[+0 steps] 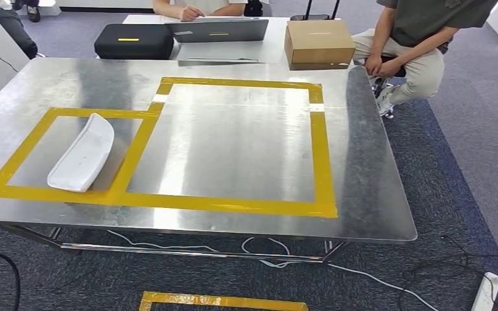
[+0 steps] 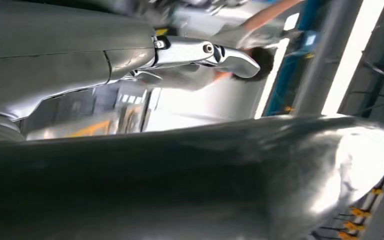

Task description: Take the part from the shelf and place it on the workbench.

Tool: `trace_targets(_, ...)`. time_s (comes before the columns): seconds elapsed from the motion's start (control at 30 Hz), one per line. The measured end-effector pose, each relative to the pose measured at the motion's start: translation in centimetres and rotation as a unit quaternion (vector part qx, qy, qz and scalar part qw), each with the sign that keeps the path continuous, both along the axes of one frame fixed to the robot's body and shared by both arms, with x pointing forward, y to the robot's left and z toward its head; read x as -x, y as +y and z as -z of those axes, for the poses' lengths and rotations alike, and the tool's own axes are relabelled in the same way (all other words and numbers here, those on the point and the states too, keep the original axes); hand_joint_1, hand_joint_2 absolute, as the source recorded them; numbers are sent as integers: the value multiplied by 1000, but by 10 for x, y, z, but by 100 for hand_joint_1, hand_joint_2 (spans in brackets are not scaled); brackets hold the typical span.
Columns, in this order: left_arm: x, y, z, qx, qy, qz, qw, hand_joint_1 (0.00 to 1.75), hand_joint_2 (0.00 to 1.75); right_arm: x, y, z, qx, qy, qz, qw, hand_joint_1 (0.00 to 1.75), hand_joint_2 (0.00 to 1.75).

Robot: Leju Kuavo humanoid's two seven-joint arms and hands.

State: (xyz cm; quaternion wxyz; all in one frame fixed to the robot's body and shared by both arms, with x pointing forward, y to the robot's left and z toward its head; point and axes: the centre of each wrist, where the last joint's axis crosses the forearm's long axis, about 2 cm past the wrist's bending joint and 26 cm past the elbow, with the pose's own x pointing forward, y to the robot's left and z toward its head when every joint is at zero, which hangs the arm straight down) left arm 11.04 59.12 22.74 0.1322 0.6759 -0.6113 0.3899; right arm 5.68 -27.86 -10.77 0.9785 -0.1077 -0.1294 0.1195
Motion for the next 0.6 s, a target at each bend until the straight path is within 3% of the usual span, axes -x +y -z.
trace_targets(0.07, 4, 0, -1, -14, 82, -46, 995, 0, 0, 1, 0, 0, 0, -8, 13, 1000, 0, 0)
trace_targets(0.13, 7, 1, -2, -31, 210, -98, 972, 0, 0, 1, 2, 0, 2, -15, 34, 999, 0, 0)
trace_targets(0.2, 8, 2, -2, -31, 344, -136, 928, 0, 0, 1, 5, -1, 4, -16, 55, 998, 0, 0)
trace_targets(0.33, 13, 4, 13, 18, 530, -159, 833, 0, 0, 3, 9, -1, 4, -16, 79, 997, 0, 0)
trace_targets(0.43, 26, -1, 48, 76, 658, -127, 738, 0, 0, 5, 10, -2, 1, -17, 86, 996, 0, 0)
trace_targets(0.6, 53, -41, 135, 196, 765, -49, 612, 0, 0, 3, 11, -2, 4, -28, 91, 995, 0, 0)
